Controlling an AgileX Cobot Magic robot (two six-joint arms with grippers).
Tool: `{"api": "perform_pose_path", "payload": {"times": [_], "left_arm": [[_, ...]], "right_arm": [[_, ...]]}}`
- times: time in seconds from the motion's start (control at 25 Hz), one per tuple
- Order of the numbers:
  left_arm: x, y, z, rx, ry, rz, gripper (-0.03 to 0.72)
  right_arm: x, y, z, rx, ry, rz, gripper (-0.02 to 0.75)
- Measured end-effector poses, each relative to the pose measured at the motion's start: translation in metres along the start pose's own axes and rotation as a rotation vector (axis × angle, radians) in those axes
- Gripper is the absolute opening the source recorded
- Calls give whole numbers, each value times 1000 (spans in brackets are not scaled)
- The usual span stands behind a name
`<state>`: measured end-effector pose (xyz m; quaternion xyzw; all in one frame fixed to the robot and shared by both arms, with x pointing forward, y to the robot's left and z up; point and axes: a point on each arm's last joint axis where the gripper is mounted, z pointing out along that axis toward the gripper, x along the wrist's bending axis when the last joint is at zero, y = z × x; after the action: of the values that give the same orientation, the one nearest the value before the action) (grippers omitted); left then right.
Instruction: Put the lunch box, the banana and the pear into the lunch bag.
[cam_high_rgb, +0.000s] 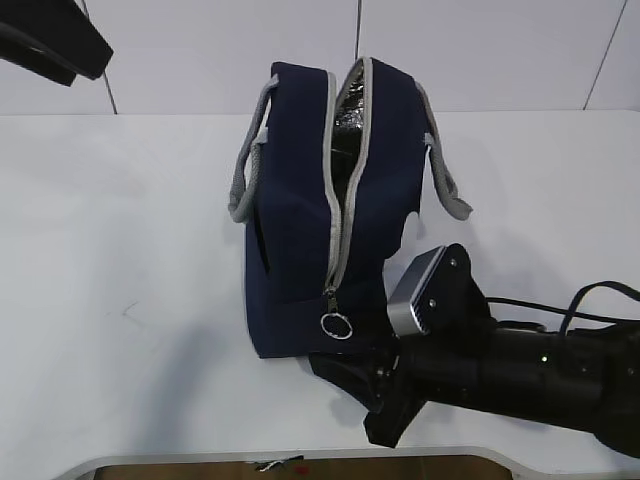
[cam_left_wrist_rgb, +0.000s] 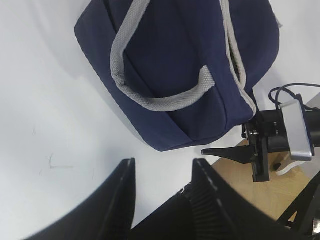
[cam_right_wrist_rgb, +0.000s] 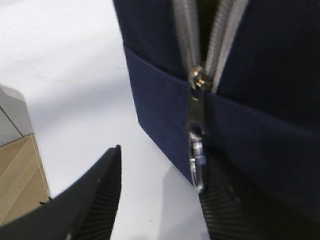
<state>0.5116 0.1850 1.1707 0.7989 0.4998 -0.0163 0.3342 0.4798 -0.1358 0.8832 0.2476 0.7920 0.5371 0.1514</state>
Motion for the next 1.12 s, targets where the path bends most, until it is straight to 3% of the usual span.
{"api": "perform_pose_path", "payload": {"times": [0.72,1.12], "left_arm": [[0,0,0,0,0,0,280],[0,0,0,0,0,0,279]], "right_arm": [[-1,0,0,-3,-14,10,405],[-3,1,0,-7,-33,24,208]]}}
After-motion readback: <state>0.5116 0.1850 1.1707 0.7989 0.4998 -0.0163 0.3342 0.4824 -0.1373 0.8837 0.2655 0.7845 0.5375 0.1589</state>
